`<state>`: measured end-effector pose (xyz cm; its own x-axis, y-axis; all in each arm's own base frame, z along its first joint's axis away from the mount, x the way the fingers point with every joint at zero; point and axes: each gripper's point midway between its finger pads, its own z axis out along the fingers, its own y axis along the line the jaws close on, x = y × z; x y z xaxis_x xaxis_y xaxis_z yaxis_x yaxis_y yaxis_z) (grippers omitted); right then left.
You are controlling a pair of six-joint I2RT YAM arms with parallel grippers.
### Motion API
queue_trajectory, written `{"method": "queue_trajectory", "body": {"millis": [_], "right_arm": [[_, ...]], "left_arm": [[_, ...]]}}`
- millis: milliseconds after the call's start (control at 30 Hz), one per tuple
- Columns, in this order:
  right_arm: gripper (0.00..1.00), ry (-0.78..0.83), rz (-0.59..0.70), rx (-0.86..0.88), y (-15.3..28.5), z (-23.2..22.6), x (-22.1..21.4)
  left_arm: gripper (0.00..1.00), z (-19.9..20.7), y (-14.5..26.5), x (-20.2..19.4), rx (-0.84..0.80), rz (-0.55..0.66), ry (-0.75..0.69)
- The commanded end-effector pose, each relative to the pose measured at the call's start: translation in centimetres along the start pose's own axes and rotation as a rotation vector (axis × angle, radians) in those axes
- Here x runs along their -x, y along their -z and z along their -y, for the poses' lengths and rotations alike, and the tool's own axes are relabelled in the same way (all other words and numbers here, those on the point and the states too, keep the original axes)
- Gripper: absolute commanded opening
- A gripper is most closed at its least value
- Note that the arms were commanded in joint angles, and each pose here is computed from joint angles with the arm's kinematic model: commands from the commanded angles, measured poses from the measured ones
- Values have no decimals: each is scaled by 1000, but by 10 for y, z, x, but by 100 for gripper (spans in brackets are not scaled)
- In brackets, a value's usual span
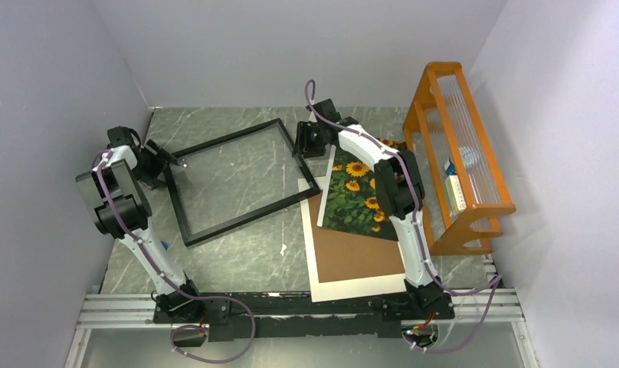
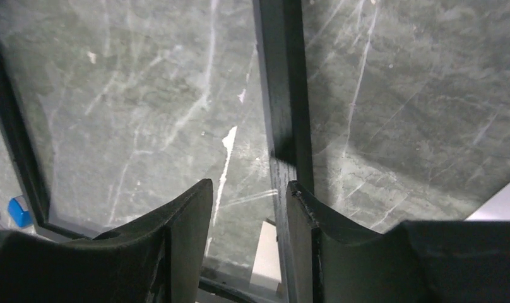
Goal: Put the photo into the frame
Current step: Adjust the photo frame item on the photo frame.
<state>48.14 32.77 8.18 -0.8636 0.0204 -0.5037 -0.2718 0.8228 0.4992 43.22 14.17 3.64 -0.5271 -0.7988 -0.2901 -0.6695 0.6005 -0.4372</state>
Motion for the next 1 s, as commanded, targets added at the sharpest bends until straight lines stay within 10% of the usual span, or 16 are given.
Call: {"method": "queue_trajectory", "body": {"millis": [0,333,967], "right_arm": [[49,-7,-26,2,-4,-2,-1],[32,-11,-74,19,-15,0,-14],[38,-62,-156,277,-13,-31,-31]], "left_arm": [[84,-10,6,-15,37,-52,13],[85,-12,4,-19,35,-60,14],[85,-10,-2,-25,16,-87,35]]}}
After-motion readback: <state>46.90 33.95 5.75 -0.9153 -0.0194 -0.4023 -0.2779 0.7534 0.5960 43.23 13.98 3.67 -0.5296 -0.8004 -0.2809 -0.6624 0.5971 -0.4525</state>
